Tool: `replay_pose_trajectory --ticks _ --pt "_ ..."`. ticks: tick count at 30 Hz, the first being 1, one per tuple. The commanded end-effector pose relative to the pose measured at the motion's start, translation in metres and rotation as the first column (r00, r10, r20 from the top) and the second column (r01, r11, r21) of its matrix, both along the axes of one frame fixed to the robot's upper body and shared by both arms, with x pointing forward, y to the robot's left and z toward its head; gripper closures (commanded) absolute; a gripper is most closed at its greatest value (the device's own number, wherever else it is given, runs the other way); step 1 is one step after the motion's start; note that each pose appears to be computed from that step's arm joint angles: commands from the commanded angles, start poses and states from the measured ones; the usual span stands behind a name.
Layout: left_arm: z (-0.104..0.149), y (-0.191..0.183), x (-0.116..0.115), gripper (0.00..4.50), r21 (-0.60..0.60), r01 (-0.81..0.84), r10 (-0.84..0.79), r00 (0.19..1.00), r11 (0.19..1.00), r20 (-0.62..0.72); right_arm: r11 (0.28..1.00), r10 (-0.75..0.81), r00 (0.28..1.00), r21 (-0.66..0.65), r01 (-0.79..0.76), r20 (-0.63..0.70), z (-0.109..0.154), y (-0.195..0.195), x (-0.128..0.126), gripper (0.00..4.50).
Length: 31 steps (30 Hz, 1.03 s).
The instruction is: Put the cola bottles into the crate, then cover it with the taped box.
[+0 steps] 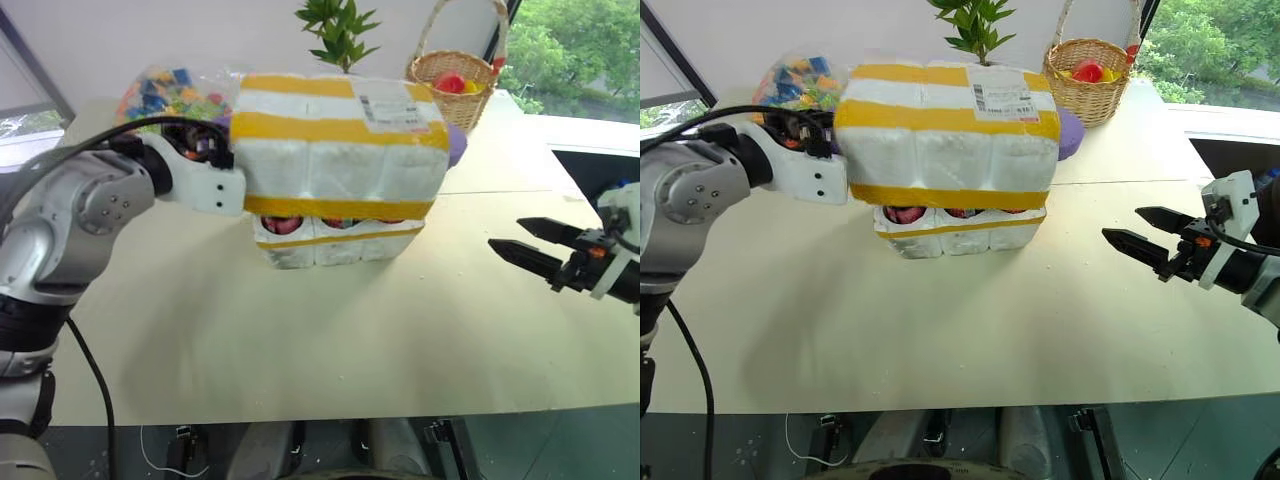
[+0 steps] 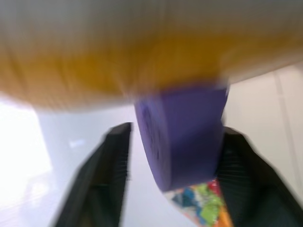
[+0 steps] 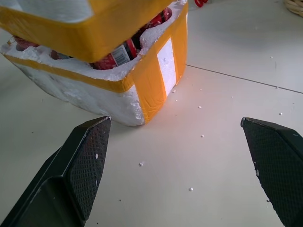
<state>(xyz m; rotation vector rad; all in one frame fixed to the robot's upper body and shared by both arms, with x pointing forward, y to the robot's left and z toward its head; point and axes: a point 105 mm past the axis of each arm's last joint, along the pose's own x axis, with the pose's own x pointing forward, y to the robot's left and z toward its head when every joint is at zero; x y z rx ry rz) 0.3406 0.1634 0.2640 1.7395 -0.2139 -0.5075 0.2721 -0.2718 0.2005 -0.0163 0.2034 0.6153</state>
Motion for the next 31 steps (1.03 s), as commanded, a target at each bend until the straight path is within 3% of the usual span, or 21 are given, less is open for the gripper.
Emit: replay_pose_trajectory --ticks 1,11,15,16,18,20,25,27,31 --pt "0.007 0.002 -0.005 0.10 -0.028 0.000 0.000 1.000 1.000 0.010 1.000 0.019 0.999 -0.019 -0.018 0.050 0.012 0.001 -0.002 0.00" --pt "-0.018 0.039 -0.020 0.03 -0.253 -0.051 -0.018 0.965 0.966 -0.263 0.998 0.022 0.999 -0.055 -0.020 0.042 0.016 -0.005 -0.005 0.00" --pt "-0.046 0.070 -0.037 0.03 -0.272 -0.089 -0.047 0.887 0.958 -0.459 0.997 0.031 0.999 -0.074 -0.028 0.031 0.013 -0.006 -0.005 0.00" --pt "-0.052 0.074 -0.044 0.03 -0.339 -0.114 -0.088 0.845 0.934 -0.528 0.997 0.031 0.999 -0.074 -0.029 0.031 0.013 -0.006 -0.005 0.00" --pt "-0.052 0.084 -0.055 0.03 -0.537 -0.254 -0.203 0.733 0.804 -0.650 0.996 0.037 0.999 -0.081 -0.035 0.031 0.012 -0.006 -0.003 0.00" --pt "-0.044 0.093 -0.063 0.03 -0.636 -0.351 -0.311 0.649 0.688 -0.695 0.995 0.046 0.998 -0.087 -0.043 0.033 0.013 -0.005 -0.001 0.00" --pt "0.005 0.106 -0.071 0.03 -0.800 -0.480 -0.600 0.538 0.359 -0.592 0.988 0.104 0.994 -0.119 -0.098 0.040 0.017 0.003 0.002 0.00" --pt "0.014 0.108 -0.074 0.03 -0.810 -0.493 -0.648 0.510 0.319 -0.565 0.984 0.127 0.991 -0.132 -0.121 0.041 0.018 0.006 0.003 0.00" --pt "0.002 0.108 -0.074 0.03 -0.767 -0.540 -0.619 0.482 0.347 -0.620 0.977 0.162 0.986 -0.142 -0.156 0.031 0.018 0.011 0.004 0.00"
